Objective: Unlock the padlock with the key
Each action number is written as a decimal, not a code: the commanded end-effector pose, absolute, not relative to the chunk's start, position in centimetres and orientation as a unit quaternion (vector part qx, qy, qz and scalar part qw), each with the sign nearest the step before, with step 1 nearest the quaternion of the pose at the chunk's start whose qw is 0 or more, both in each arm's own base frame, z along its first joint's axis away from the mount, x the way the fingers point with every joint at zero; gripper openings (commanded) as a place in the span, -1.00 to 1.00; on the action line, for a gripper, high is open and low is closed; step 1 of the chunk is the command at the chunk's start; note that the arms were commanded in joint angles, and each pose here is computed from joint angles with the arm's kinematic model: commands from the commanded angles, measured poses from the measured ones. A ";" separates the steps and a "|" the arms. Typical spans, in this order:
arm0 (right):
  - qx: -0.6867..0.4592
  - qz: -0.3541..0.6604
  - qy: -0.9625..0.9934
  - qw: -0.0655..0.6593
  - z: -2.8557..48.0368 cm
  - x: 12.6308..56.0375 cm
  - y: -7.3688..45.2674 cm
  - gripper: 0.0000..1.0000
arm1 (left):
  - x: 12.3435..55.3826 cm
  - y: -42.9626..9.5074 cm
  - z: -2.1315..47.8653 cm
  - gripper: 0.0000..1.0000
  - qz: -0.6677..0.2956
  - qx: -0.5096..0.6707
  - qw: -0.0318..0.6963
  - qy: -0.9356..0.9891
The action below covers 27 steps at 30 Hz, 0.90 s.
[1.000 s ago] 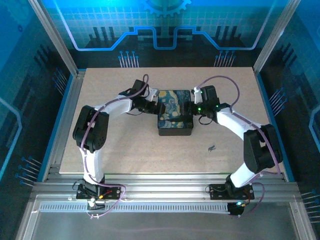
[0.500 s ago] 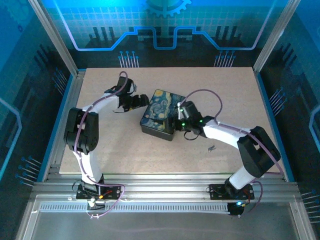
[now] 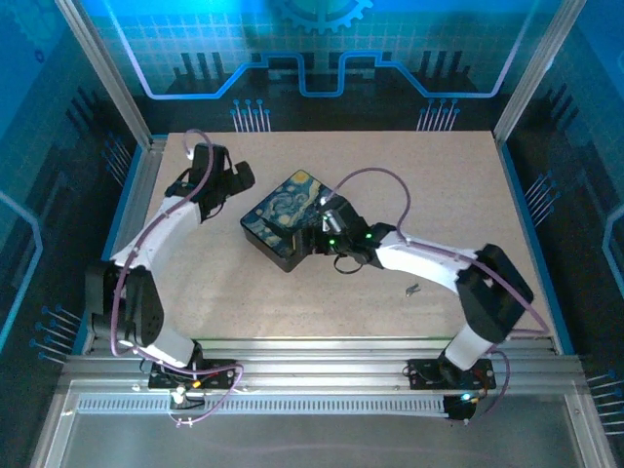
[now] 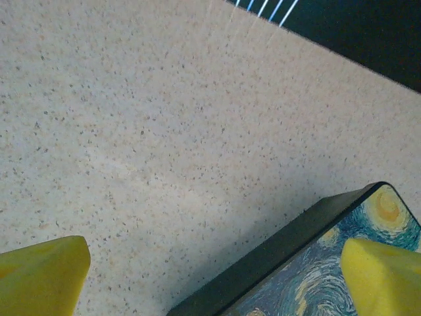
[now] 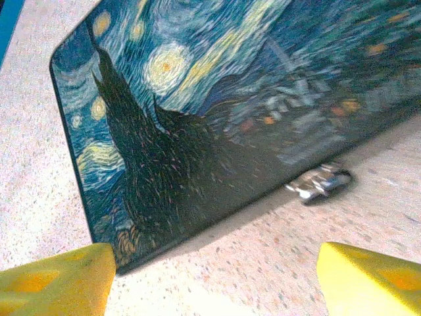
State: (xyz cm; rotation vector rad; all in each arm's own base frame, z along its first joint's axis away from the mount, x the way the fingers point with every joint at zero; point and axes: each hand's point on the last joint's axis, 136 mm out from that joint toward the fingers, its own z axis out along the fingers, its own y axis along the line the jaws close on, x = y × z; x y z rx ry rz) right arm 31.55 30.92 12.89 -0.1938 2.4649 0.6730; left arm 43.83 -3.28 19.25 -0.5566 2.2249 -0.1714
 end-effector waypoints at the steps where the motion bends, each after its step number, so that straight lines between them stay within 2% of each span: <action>1: -0.014 0.180 0.947 0.265 12.6 29.8 25.1 0.58 | 44.3 -1.1 18.9 0.98 -0.072 -0.253 0.440 0.859; 6: 0.086 0.101 0.968 0.213 10.4 27.6 16.0 0.36 | 43.9 -1.4 16.7 0.98 -0.132 -0.262 0.388 0.874; 9: 0.139 0.060 0.969 0.195 9.5 26.1 11.0 0.11 | 42.6 -1.9 15.6 0.98 -0.130 -0.268 0.365 0.882; 12: 0.187 0.035 0.967 0.171 8.7 24.4 7.3 0.08 | 40.8 -2.8 14.1 0.98 -0.096 -0.266 0.312 0.907; 15: 0.225 0.016 0.963 0.147 7.8 22.8 5.3 -0.04 | 39.2 -4.6 13.5 0.98 -0.075 -0.249 0.286 0.922; 18: 0.255 0.002 0.958 0.131 6.7 21.7 4.3 -0.08 | 38.6 -6.6 13.7 0.98 -0.086 -0.237 0.289 0.923; 27: 0.289 0.030 0.951 0.105 3.0 21.7 4.9 -0.21 | 38.6 -10.0 15.1 0.98 -0.090 -0.183 0.287 0.936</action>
